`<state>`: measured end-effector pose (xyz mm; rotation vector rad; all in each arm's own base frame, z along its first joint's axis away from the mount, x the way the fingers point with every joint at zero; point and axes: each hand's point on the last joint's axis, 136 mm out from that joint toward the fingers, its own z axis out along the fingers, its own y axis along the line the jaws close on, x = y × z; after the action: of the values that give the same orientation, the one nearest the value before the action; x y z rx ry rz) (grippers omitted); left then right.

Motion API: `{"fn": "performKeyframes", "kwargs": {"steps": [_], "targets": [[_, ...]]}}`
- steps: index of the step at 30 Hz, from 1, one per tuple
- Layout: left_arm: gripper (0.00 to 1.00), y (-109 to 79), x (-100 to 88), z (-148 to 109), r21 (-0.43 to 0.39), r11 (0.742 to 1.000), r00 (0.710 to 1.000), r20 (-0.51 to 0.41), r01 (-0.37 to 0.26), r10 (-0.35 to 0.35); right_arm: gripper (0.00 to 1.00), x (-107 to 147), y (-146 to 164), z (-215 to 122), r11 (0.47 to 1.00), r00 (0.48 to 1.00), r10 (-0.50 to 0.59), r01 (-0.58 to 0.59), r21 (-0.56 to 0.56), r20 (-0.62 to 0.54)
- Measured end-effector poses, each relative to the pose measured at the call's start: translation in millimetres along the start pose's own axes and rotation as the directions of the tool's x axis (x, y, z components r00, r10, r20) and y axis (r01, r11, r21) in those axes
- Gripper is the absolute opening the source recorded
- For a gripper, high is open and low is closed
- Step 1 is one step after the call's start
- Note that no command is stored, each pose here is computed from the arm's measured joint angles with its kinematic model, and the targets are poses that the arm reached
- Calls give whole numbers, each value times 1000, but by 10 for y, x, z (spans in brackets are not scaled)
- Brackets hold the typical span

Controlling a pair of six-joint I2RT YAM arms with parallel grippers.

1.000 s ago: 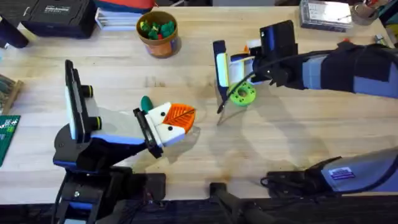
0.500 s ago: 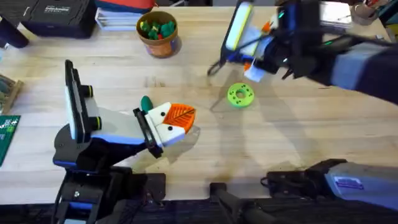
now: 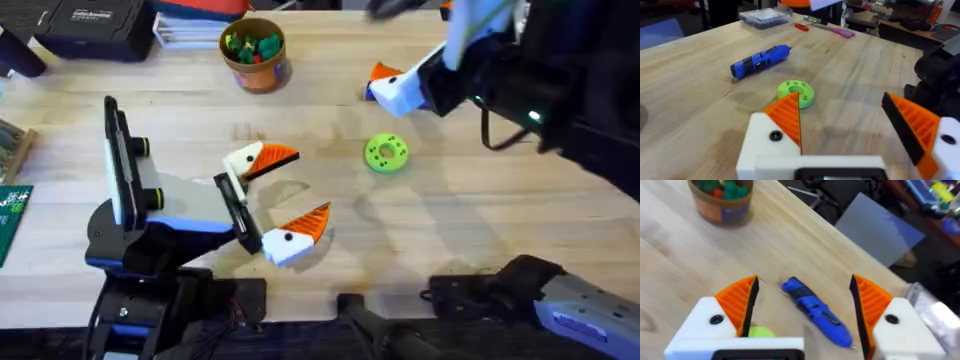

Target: Pick up the gripper from the table and insert it into the empty holder that is missing its gripper. Then pick up a screw, insert it into the mounting hole, and use the screwdriver to tighten it. Finally, clean up the table by picking up the vegetable and placing it into the bucket.

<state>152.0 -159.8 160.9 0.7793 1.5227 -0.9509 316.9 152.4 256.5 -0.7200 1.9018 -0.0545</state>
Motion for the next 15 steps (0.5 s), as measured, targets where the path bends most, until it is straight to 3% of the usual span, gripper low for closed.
{"fn": "performKeyframes", "kwargs": {"steps": [4, 10, 13, 15], "targets": [[986, 0, -3, 0, 0, 1000, 1000, 1, -2, 2, 994, -35, 74, -134, 988, 988, 155, -155, -26, 13], [985, -11, -166, -4, -1, 999, 997, 56, -49, 49, 994, -9, 187, -152, 970, 971, 237, -237, -55, -10], [985, 46, -217, -22, -50, 999, 999, 45, -6, 8, 994, -22, 229, -159, 967, 969, 247, -247, -66, -9], [985, 113, -296, -71, -127, 991, 999, 28, 48, -45, 994, -27, 248, -163, 965, 967, 253, -253, -72, -9]]}}
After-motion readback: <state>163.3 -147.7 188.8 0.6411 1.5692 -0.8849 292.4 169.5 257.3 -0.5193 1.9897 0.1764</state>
